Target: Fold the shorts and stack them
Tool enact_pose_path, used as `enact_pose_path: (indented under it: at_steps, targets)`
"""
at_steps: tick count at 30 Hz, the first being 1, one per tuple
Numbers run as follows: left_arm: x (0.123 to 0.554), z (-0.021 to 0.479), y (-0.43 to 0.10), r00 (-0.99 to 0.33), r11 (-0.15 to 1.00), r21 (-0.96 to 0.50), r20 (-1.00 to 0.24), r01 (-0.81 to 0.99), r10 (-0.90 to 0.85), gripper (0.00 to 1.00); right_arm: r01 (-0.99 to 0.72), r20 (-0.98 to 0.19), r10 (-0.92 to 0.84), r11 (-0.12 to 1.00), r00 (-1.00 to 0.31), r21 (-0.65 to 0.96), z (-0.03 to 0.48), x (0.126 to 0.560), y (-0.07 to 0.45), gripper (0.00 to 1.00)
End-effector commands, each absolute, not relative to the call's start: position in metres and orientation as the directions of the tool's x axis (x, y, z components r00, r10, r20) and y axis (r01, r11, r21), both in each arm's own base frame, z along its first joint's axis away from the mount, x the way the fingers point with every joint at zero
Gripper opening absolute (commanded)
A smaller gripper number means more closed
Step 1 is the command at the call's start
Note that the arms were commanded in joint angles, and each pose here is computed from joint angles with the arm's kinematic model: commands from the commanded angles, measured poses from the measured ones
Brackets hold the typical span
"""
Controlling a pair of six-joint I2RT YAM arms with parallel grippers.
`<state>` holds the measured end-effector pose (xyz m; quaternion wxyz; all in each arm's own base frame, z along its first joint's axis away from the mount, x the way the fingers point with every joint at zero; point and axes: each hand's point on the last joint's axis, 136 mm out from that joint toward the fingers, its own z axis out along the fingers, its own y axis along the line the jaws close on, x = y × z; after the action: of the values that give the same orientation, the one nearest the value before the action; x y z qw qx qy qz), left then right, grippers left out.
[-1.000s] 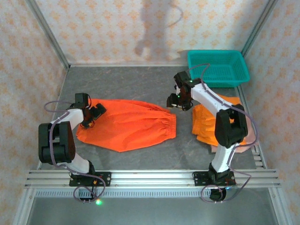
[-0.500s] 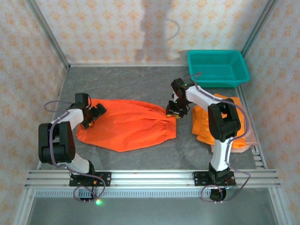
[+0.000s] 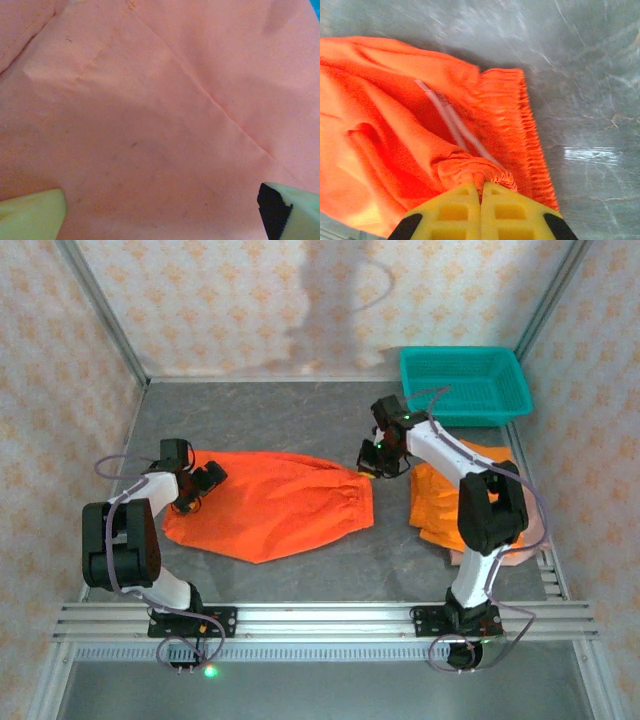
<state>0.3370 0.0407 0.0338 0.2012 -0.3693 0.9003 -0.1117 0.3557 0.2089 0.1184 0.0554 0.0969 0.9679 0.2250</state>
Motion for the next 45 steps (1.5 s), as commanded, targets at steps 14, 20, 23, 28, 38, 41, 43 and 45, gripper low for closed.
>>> enact_pose_path:
  at_steps: [14, 20, 23, 28, 38, 41, 43, 45]
  targets:
    - [0.317, 0.016, 0.050, -0.645, 0.701, -0.259, -0.275, -0.665, -0.713, 1.00, 0.281, -0.083, 0.344, 0.865, -0.935, 0.415, 0.079, 0.452, 0.188, 0.17]
    - [0.320, 0.015, 0.045, -0.647, 0.698, -0.284, -0.263, -0.658, -0.716, 1.00, 0.244, -0.108, 0.322, 0.861, -0.940, 0.447, 0.084, 0.455, 0.192, 0.86]
    - [0.320, 0.016, 0.045, -0.650, 0.702, -0.284, -0.267, -0.653, -0.712, 1.00, 0.212, -0.162, 0.323, 0.853, -0.932, 0.477, 0.102, 0.444, 0.188, 0.96]
    - [0.318, 0.013, 0.044, -0.653, 0.703, -0.282, -0.260, -0.653, -0.711, 1.00, 0.179, -0.156, 0.320, 0.800, -0.934, 0.572, 0.108, 0.415, 0.194, 0.99]
    - [0.319, 0.010, 0.044, -0.652, 0.700, -0.287, -0.254, -0.654, -0.714, 1.00, 0.144, -0.076, 0.215, 0.839, -0.974, 0.525, 0.064, 0.389, 0.212, 0.96]
    - [0.318, 0.010, 0.043, -0.654, 0.700, -0.286, -0.251, -0.654, -0.714, 1.00, 0.135, -0.055, 0.190, 0.846, -0.980, 0.516, 0.054, 0.385, 0.219, 0.92]
    - [0.318, 0.009, 0.043, -0.655, 0.701, -0.285, -0.251, -0.654, -0.713, 1.00, 0.130, -0.044, 0.177, 0.849, -0.983, 0.513, 0.048, 0.381, 0.224, 0.88]
    - [0.318, 0.009, 0.043, -0.656, 0.702, -0.284, -0.251, -0.654, -0.712, 1.00, 0.125, -0.034, 0.164, 0.856, -0.986, 0.501, 0.042, 0.378, 0.228, 0.85]
